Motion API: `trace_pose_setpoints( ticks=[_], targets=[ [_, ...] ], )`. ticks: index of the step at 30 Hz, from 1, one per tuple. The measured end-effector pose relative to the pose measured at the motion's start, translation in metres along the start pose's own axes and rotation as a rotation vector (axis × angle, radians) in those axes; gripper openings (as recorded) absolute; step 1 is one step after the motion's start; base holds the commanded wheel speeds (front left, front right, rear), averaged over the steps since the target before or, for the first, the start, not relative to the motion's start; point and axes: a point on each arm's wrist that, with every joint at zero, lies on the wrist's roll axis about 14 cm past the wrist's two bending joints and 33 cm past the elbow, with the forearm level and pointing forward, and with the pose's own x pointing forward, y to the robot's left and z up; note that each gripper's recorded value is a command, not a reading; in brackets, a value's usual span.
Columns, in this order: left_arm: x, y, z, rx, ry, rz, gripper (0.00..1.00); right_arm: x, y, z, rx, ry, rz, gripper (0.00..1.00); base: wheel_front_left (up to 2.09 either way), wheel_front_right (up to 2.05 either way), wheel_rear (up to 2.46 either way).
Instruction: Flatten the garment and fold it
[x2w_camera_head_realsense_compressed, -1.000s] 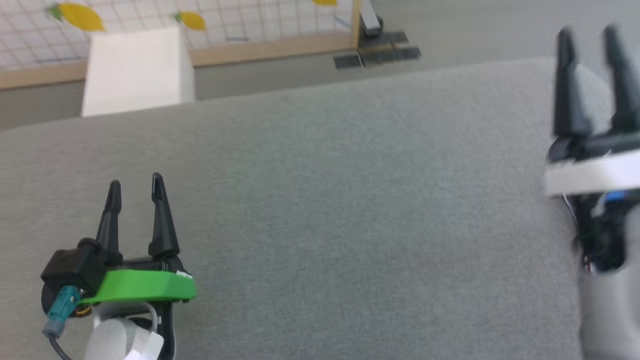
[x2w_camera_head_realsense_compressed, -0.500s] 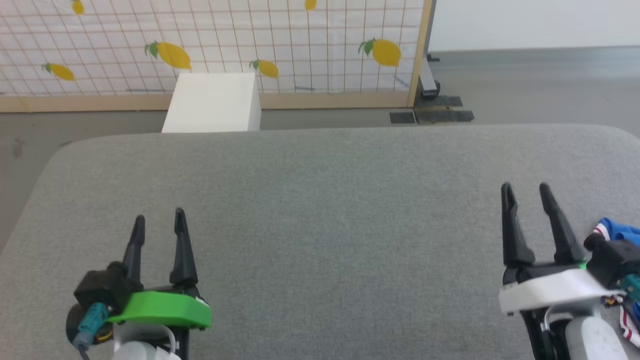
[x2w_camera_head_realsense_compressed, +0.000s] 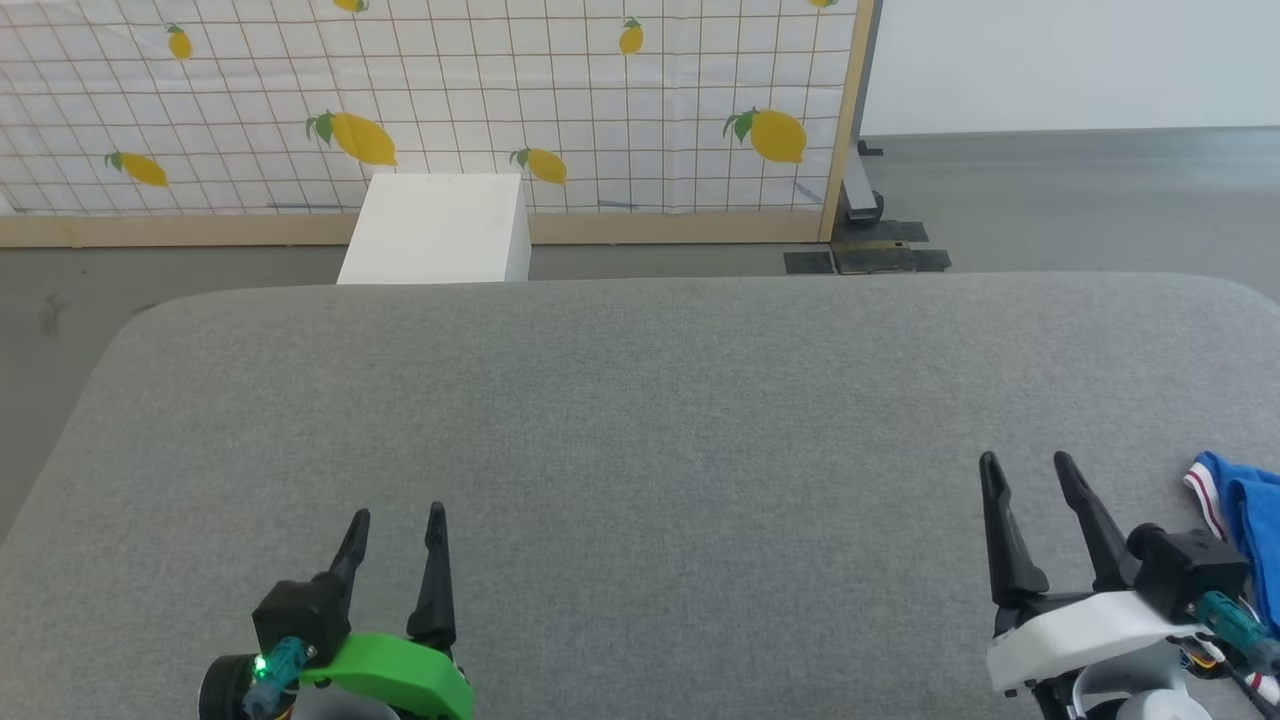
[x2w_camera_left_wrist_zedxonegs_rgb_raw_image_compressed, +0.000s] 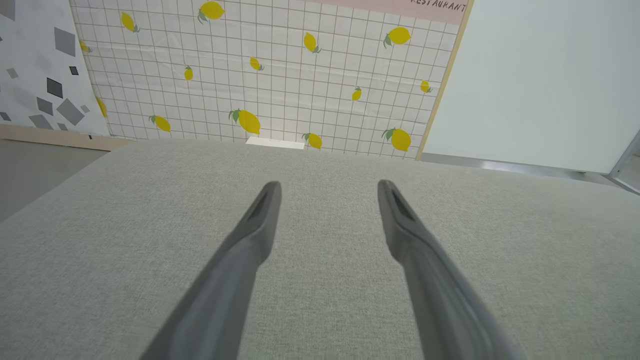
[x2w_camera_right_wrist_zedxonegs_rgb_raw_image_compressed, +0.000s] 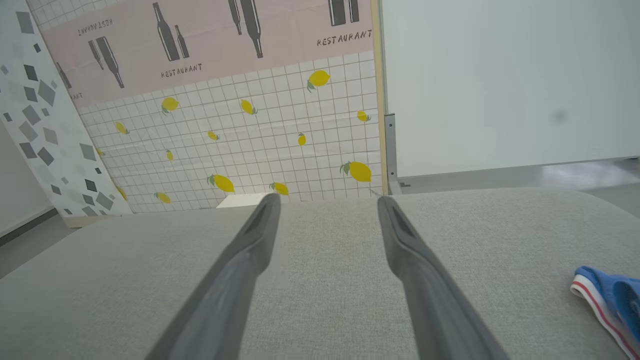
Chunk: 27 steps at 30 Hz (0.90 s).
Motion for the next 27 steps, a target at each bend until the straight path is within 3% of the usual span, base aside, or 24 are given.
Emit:
trace_pose_setpoints(
  ticks=[7,8,27],
  targets=[
    [0.0010,-0.0044,-0.0063,0.002,0.020,-0.015,1.00,-0.0009,-0.0022,-0.0075,-0.004,0.034,-0.006,1.00,0.00,0.00,0.00],
    [0.0013,-0.0047,-0.0064,0.002,0.020,-0.016,0.00,-0.0008,-0.0023,-0.0080,-0.003,0.036,-0.007,0.00,0.00,0.00,0.00],
    [0.0032,-0.0056,-0.0060,0.007,0.033,-0.018,0.00,0.0003,-0.0010,-0.0099,-0.018,0.052,0.000,0.00,0.00,0.00,0.00]
  ],
)
